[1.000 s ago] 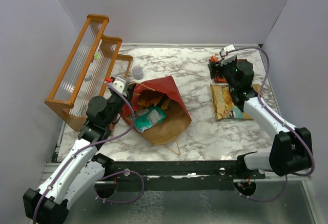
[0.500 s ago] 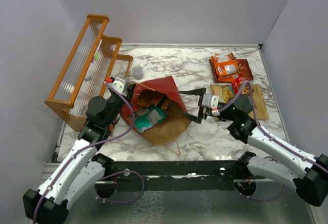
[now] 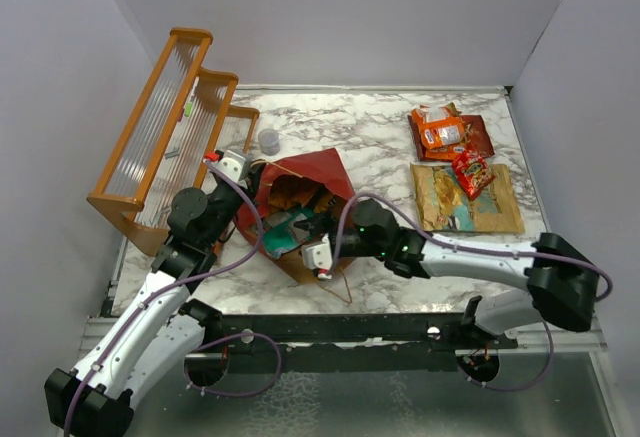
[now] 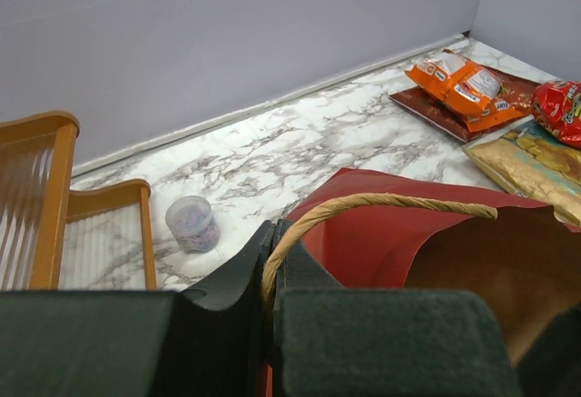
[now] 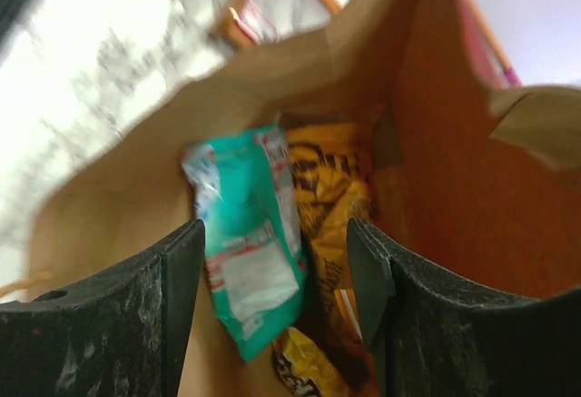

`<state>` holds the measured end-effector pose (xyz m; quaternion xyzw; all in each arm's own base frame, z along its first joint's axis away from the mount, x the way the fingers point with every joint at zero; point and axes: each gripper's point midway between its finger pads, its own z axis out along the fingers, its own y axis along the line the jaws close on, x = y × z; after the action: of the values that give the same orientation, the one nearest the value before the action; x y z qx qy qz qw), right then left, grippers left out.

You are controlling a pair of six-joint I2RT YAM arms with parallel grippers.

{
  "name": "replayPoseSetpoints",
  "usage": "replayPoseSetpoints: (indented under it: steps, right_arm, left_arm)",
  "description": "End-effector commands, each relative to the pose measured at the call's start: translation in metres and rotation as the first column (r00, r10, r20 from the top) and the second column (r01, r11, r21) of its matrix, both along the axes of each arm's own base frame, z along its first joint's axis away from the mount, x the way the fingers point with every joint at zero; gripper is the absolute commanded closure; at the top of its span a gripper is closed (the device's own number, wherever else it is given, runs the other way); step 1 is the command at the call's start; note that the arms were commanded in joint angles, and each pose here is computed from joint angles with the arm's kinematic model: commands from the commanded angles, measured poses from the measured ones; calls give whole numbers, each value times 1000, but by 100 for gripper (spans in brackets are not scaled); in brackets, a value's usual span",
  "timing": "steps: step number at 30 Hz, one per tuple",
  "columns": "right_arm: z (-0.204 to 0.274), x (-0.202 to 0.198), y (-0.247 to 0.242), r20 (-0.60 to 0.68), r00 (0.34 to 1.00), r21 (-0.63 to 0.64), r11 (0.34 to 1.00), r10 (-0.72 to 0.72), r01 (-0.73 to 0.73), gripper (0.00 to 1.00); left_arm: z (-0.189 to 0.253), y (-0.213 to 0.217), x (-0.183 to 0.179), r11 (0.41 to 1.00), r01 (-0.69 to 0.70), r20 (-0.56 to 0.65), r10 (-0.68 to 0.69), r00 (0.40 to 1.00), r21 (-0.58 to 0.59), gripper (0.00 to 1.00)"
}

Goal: Take the snacks out of the paper bag
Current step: Take out the snack from the paper bag.

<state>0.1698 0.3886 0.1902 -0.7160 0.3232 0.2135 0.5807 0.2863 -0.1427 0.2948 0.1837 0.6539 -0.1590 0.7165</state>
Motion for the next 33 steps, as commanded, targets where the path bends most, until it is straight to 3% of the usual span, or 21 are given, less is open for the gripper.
replayPoseSetpoints:
  steps: [1, 9, 25, 29, 33]
  right_arm:
    - [-14, 58, 14, 207, 953, -76, 967, -223, 242, 37]
    - [-45, 124, 17, 391, 805, -121, 843, -445, 525, 36]
    - [-83, 174, 15, 455, 727, -172, 750, -515, 639, 41]
    - [-82, 181, 15, 459, 717, -162, 744, -524, 648, 46]
    - [-78, 183, 19, 461, 713, -146, 748, -528, 648, 58]
  left_arm:
    - [13, 6, 0, 999, -29, 29, 29, 999, -16, 100]
    - [14, 7, 0, 999, -33, 31, 33, 999, -16, 100]
    - [16, 8, -1, 999, -37, 38, 37, 999, -19, 100]
    - [15, 8, -1, 999, -37, 38, 38, 999, -18, 100]
    - [14, 8, 0, 999, -37, 36, 38, 999, -16, 100]
